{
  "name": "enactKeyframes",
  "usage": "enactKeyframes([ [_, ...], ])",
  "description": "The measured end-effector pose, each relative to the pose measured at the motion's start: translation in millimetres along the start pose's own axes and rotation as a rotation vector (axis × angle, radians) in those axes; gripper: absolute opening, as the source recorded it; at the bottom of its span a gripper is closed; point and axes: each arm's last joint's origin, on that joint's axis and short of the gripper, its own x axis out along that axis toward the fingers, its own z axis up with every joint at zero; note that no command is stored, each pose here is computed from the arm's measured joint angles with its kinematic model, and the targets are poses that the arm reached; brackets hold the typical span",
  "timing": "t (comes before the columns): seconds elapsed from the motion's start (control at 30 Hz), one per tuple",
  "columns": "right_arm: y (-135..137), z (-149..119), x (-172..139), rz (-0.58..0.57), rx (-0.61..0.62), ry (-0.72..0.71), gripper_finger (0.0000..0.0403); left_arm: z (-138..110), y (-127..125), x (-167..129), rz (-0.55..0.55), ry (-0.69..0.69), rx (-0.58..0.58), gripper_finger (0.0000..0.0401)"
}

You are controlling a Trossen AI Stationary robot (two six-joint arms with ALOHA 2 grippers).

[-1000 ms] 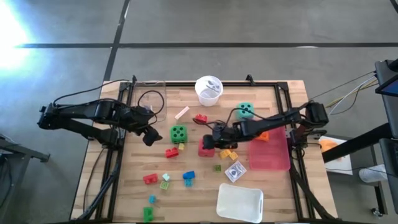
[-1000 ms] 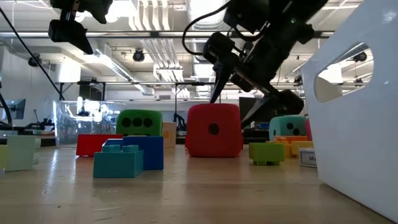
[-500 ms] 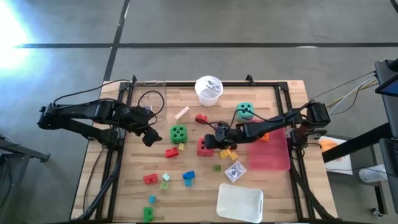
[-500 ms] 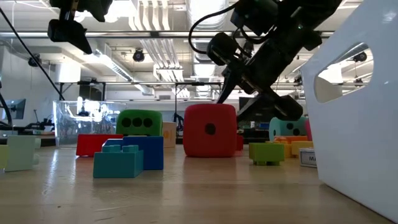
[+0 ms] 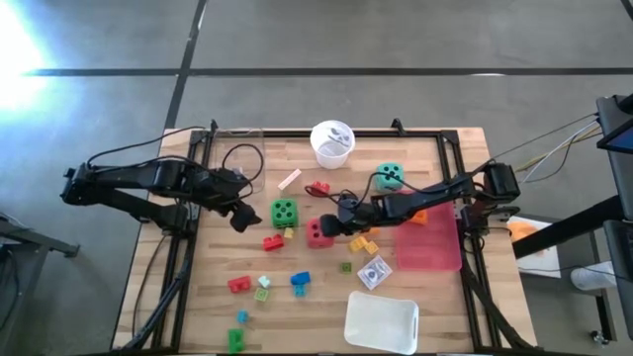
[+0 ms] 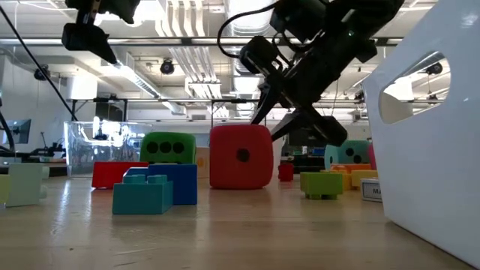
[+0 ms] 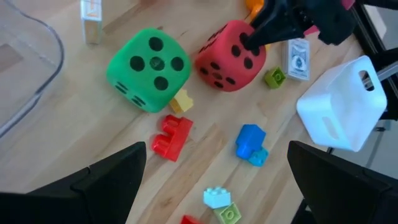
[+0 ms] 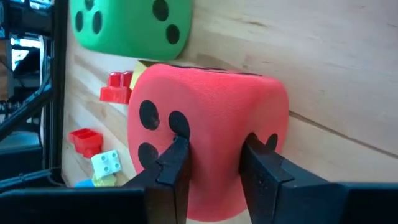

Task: Pick & Place Toys
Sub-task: Put the red dice into the transparent bin

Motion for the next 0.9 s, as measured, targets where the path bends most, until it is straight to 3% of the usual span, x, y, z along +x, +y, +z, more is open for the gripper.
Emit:
enactKeyframes([
  [0.37,37,10,-53,0.197,-0.087,-0.079,0.0048,9,-11,-1,-0.115,-0.09,-0.023,0.0392],
  [0.6,51,17,-96,0.307,-0.14,-0.179,0.003,19,-25,-5,-0.266,-0.202,0.076,0.0392],
  [0.9,72,25,-140,0.523,-0.196,-0.3,0.0021,27,-36,-10,-0.369,-0.308,0.127,0.0392],
])
